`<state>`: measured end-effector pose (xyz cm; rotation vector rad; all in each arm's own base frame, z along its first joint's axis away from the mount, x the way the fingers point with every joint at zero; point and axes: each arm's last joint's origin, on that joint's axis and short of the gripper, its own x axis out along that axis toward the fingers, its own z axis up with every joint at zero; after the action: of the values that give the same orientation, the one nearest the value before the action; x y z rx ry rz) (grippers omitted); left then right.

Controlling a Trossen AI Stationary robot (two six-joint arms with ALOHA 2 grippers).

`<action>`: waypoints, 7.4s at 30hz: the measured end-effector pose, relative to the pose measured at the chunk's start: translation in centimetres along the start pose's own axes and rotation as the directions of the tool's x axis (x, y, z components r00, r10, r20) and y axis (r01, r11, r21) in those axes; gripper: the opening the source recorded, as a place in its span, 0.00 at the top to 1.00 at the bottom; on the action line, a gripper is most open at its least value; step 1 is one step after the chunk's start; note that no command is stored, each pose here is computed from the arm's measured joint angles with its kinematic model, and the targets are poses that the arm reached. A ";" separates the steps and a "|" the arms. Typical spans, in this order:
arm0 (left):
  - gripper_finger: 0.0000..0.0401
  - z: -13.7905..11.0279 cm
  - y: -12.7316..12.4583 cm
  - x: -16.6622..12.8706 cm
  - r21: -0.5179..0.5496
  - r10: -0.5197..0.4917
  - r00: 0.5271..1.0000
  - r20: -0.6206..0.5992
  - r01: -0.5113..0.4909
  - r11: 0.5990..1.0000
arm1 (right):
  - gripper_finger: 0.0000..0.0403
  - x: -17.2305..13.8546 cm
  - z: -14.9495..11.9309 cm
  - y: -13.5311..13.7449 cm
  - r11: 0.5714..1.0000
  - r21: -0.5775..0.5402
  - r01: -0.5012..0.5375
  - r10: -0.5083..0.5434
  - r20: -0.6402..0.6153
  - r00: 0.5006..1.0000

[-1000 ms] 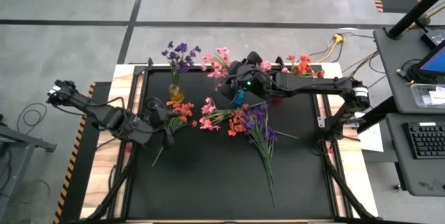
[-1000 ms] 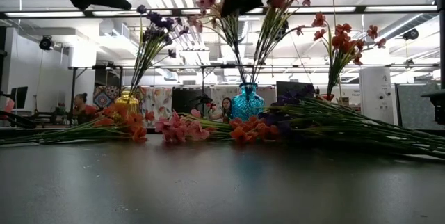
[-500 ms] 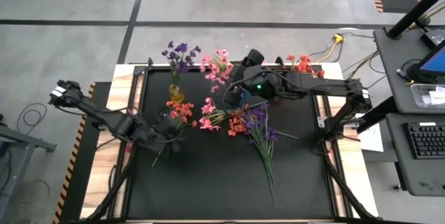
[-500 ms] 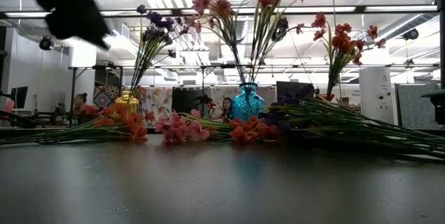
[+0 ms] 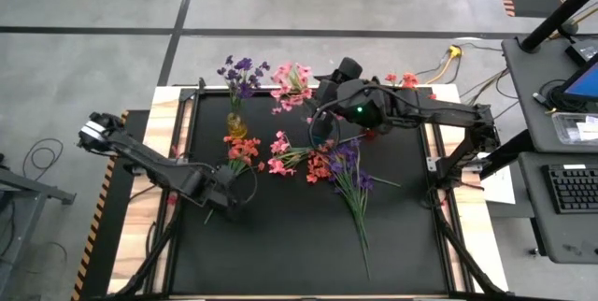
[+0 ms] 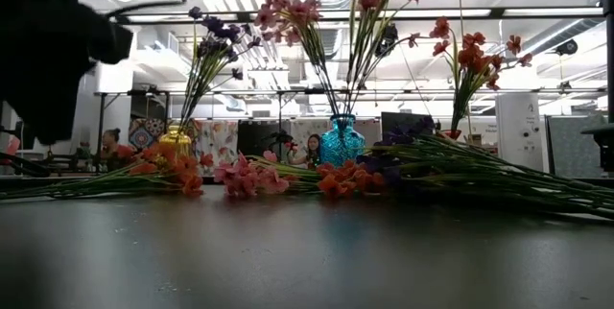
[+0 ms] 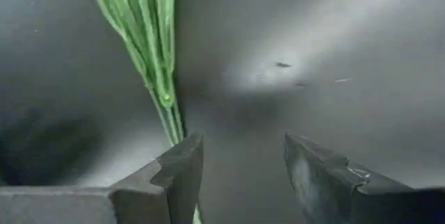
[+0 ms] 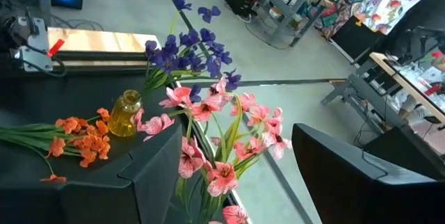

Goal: Sort flowers into vase by color
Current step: Put the left orange flower into the red vase

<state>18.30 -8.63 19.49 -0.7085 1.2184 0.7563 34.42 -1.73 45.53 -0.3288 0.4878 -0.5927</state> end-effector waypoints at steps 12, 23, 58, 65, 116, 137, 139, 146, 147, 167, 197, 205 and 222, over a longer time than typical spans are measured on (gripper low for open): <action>0.59 0.5 0.5 4.0 -0.015 0.220 0.975 -0.033 -0.221 0.975 | 0.32 0.2 -0.5 0.9 0.999 -0.038 -0.022 0.021 -0.022 1.000; 0.79 0.3 1.2 6.6 -0.084 0.112 0.994 0.000 -0.111 0.990 | 0.33 0.0 -0.3 0.7 0.997 -0.073 -0.020 0.019 -0.012 1.000; 1.00 -6.0 -4.7 -8.4 0.333 -0.315 0.905 0.286 0.214 0.918 | 0.39 -5.8 0.9 -0.6 0.957 -0.102 -0.273 0.286 0.142 0.948; 1.00 -7.9 -5.5 -12.9 0.554 -0.505 0.676 0.536 0.169 0.815 | 0.39 -7.6 0.2 -0.1 0.883 -0.142 -0.447 0.467 0.159 0.870; 1.00 3.7 -10.7 -8.1 0.796 -0.812 -0.100 0.575 -0.162 0.583 | 0.39 -7.9 -7.1 17.8 0.902 -0.075 -0.425 0.374 0.628 0.683; 0.92 4.0 -10.8 -8.2 0.756 -0.761 -0.064 0.646 -0.083 0.649 | 0.95 -6.4 -6.0 17.7 0.928 -0.050 -0.368 0.328 0.574 0.750; 0.87 4.1 -10.7 -8.3 0.747 -0.750 -0.055 0.659 -0.063 0.662 | 0.95 -6.8 -6.0 17.1 0.921 -0.041 -0.387 0.344 0.549 0.761; 0.67 4.4 -9.2 -8.8 0.620 -0.616 0.075 0.784 -0.083 0.780 | 0.95 -9.0 -6.4 12.4 0.944 0.057 -0.324 0.273 0.410 0.870; 0.65 4.5 -8.9 -8.9 0.604 -0.597 0.091 0.797 -0.086 0.792 | 0.95 -9.3 -6.6 11.5 0.948 0.084 -0.308 0.255 0.379 0.890; 0.70 4.2 -2.6 -11.1 0.727 -0.657 0.319 0.684 -0.210 0.654 | 0.95 -9.8 -18.5 2.6 0.801 0.497 0.333 -0.389 0.011 0.921; 0.70 4.3 -1.3 -10.7 0.621 -0.506 0.371 0.779 -0.337 0.708 | 0.95 -2.3 -22.3 -1.9 0.591 0.543 0.596 -0.593 -0.209 0.778; 0.70 4.3 -1.3 -10.7 0.621 -0.507 0.371 0.778 -0.333 0.710 | 0.95 -2.1 -22.1 -2.1 0.580 0.555 0.597 -0.601 -0.203 0.773; 0.70 4.3 -1.3 -10.7 0.622 -0.508 0.371 0.778 -0.331 0.710 | 0.95 -1.7 -21.6 -2.9 0.593 0.545 0.593 -0.606 -0.182 0.774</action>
<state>19.87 -7.19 30.94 0.3737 0.2488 0.3650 20.53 -6.35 29.31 0.1083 0.1316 -1.3739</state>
